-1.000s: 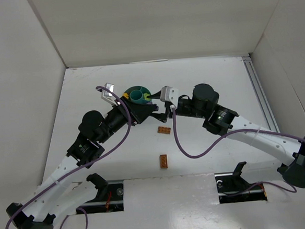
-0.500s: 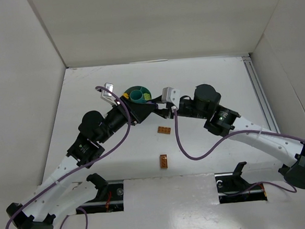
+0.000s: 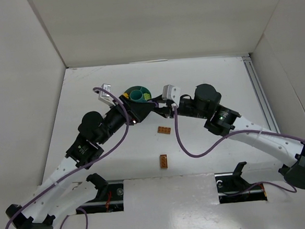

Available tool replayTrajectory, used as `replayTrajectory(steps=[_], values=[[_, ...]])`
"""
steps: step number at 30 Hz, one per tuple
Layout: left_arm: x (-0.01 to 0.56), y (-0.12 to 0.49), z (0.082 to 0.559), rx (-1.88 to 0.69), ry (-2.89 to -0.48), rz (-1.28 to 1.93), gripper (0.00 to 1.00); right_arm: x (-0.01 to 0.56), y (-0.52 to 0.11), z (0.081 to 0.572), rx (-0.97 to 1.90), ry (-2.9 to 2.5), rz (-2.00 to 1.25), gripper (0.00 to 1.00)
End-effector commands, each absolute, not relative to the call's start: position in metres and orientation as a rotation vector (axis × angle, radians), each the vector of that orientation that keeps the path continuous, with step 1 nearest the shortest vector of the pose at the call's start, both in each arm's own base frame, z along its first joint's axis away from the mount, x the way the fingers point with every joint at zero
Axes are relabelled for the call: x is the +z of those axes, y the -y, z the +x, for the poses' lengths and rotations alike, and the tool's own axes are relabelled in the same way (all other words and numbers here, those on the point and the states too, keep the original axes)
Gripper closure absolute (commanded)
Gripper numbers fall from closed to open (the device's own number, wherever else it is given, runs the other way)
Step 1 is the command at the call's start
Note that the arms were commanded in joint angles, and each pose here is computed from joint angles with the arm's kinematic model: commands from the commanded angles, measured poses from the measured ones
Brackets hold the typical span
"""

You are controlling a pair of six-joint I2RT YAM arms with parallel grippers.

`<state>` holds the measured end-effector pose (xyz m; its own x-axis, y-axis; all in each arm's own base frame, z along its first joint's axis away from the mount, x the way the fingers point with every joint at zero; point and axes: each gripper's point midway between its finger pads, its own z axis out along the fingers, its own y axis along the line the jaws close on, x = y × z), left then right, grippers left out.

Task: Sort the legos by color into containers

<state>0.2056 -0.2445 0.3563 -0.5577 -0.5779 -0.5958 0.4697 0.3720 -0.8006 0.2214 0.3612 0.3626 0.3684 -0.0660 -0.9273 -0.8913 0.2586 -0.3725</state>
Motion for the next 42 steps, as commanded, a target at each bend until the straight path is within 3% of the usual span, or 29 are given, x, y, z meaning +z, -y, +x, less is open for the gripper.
replayTrajectory(steps=[1,8,12,18,27,42], values=[[0.370,0.234,0.207,-1.346,-1.609,-0.127,0.00,0.362,-0.364,0.219,0.768,-1.062,-1.160,1.00],[0.361,0.201,0.227,-1.158,-1.645,-0.326,0.00,0.331,-0.368,0.246,0.753,-1.156,-1.166,1.00],[0.314,0.152,0.247,-0.826,-1.734,-0.569,0.00,0.294,-0.370,0.278,0.711,-1.276,-1.184,1.00],[0.269,0.107,0.260,-0.535,-1.811,-0.752,0.00,0.239,-0.390,0.331,0.586,-1.422,-1.217,1.00],[0.220,0.085,0.288,-0.497,-1.925,-0.751,0.00,0.206,-0.414,0.375,0.491,-1.474,-1.225,1.00],[0.222,0.070,0.284,-0.435,-1.885,-0.743,0.00,0.170,-0.425,0.390,0.442,-1.474,-1.309,0.98]])
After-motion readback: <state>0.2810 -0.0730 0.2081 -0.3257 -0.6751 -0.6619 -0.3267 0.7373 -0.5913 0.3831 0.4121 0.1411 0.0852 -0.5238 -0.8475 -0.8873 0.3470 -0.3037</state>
